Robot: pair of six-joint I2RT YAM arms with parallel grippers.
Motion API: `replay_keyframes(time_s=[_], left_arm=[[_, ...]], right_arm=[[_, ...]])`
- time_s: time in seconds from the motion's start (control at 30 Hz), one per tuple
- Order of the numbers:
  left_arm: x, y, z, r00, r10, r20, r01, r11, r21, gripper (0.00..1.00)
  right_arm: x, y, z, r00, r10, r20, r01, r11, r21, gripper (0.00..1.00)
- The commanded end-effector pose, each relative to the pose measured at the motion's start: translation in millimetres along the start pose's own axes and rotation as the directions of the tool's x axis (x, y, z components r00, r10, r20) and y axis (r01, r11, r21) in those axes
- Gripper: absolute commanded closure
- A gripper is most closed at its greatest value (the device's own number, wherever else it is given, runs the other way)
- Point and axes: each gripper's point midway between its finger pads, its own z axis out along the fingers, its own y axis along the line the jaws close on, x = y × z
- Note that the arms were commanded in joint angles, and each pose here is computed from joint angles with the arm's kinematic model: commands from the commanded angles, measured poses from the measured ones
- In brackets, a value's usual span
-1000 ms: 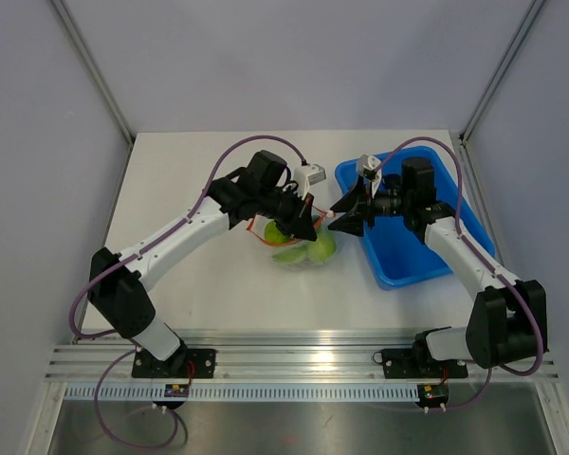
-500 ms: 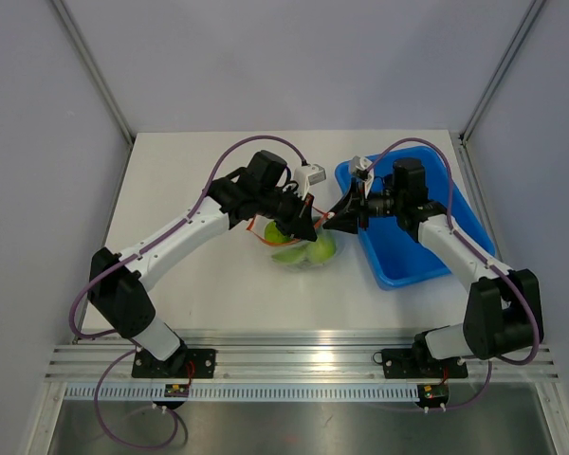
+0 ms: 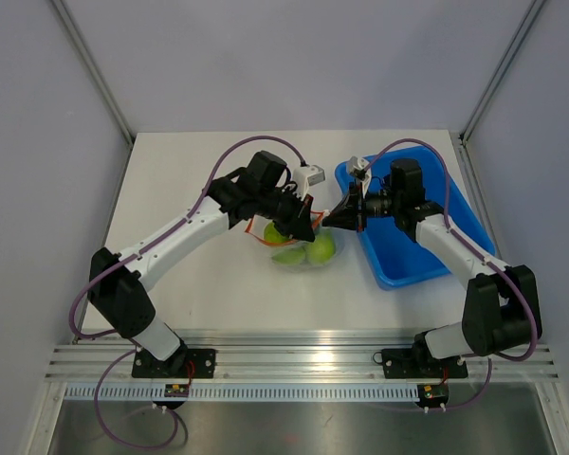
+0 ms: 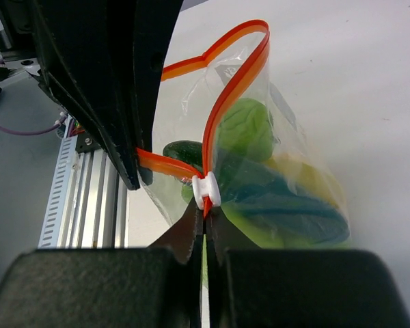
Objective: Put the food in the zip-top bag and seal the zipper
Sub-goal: Adjust the zipper food storage bag at the center of the board, then zip the zipper food storage bag at the center of the board.
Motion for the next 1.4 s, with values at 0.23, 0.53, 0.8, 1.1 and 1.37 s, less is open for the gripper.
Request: replay_keyframes(time_s=[0.23, 0.53, 0.8, 1.1, 1.37], left_arm=[[-54.5, -17.4, -76.6, 0.971, 0.165, 0.172, -0.138, 0.978, -0.159, 0.30], [-89.9, -29.9, -44.8, 0.959, 0.235, 0.158, -0.223, 0.971, -0.091, 0.38], [-90.2, -36.1, -28.8, 0.854, 0.466, 0.231, -0.465, 0.883, -0.065, 0.52], [-83.0, -40.9, -22.6, 0.778, 0.563, 0.279, -0.581, 0.814, -0.022, 0.58], [-86.4, -45.0, -14.5, 0.773, 0.569, 0.281, -0.600, 0.799, 0.031, 0.59]], right_arm=[[-23.1, 4.6, -6.1, 0.994, -0.101, 0.034, 0.099, 0.993, 0.067, 1.00], [-33.1, 12.9, -9.7, 0.992, -0.117, 0.052, 0.113, 0.991, 0.075, 1.00], [-31.6, 18.3, -10.7, 0.992, -0.117, 0.041, 0.115, 0.991, 0.061, 1.00], [-30.3, 19.1, -10.5, 0.996, -0.089, 0.032, 0.087, 0.995, 0.048, 1.00], [-28.1, 19.0, -10.2, 0.996, -0.083, 0.029, 0.082, 0.996, 0.044, 1.00]])
